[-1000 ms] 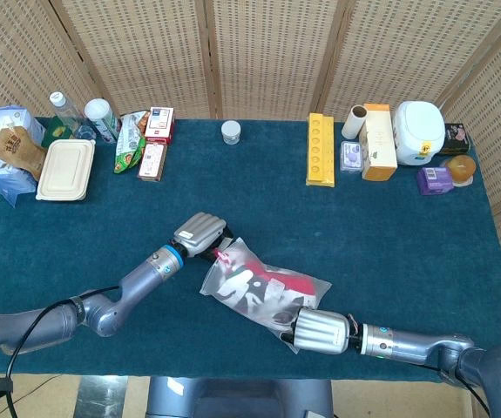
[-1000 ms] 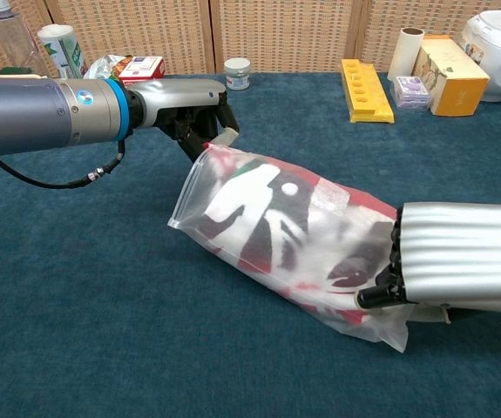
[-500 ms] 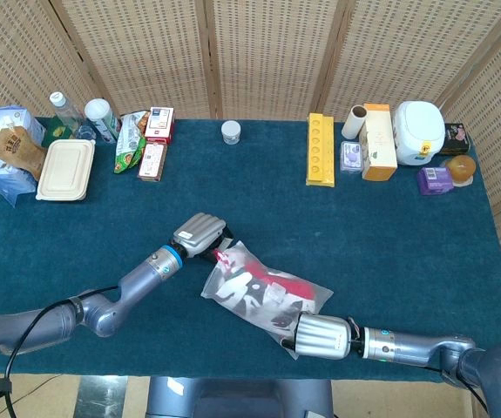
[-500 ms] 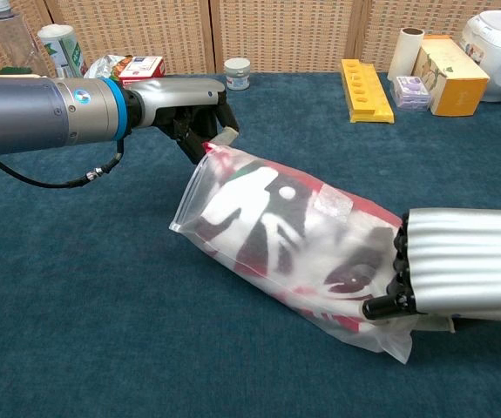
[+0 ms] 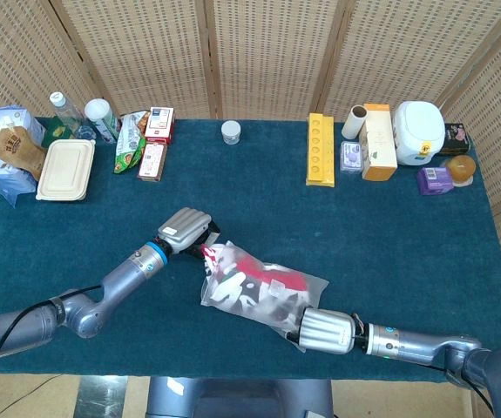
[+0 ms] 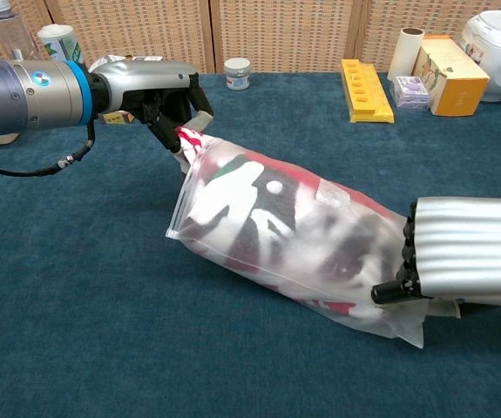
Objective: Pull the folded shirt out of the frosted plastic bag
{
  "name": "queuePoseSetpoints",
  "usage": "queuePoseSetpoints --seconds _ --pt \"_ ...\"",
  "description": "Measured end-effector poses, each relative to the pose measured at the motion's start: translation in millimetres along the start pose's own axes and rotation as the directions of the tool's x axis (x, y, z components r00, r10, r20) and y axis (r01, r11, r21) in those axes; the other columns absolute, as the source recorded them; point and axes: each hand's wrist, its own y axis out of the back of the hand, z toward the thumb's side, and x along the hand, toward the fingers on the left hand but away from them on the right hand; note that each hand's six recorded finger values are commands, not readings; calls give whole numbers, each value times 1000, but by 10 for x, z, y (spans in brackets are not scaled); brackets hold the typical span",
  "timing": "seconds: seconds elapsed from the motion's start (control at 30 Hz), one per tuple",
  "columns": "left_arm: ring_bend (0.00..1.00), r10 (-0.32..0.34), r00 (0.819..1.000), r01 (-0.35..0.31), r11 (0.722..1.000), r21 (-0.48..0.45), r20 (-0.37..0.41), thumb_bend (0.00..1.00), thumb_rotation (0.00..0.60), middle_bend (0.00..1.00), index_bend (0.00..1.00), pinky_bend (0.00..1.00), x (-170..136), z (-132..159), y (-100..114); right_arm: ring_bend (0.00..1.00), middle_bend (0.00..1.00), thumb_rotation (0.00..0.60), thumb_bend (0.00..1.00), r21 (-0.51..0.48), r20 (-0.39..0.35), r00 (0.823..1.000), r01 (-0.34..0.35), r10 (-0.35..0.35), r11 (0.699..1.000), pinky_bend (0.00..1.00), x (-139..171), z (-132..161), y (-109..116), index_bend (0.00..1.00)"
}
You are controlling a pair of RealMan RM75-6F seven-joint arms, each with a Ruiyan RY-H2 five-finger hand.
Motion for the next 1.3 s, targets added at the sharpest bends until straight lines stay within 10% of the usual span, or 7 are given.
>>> queuePoseSetpoints --seconds 1.3 --pt "1000 117 977 -113 993 30 -181 422 600 1000 805 1000 -494 -920 454 1000 935 600 536 13 250 960 -134 127 991 1000 684 -475 -105 839"
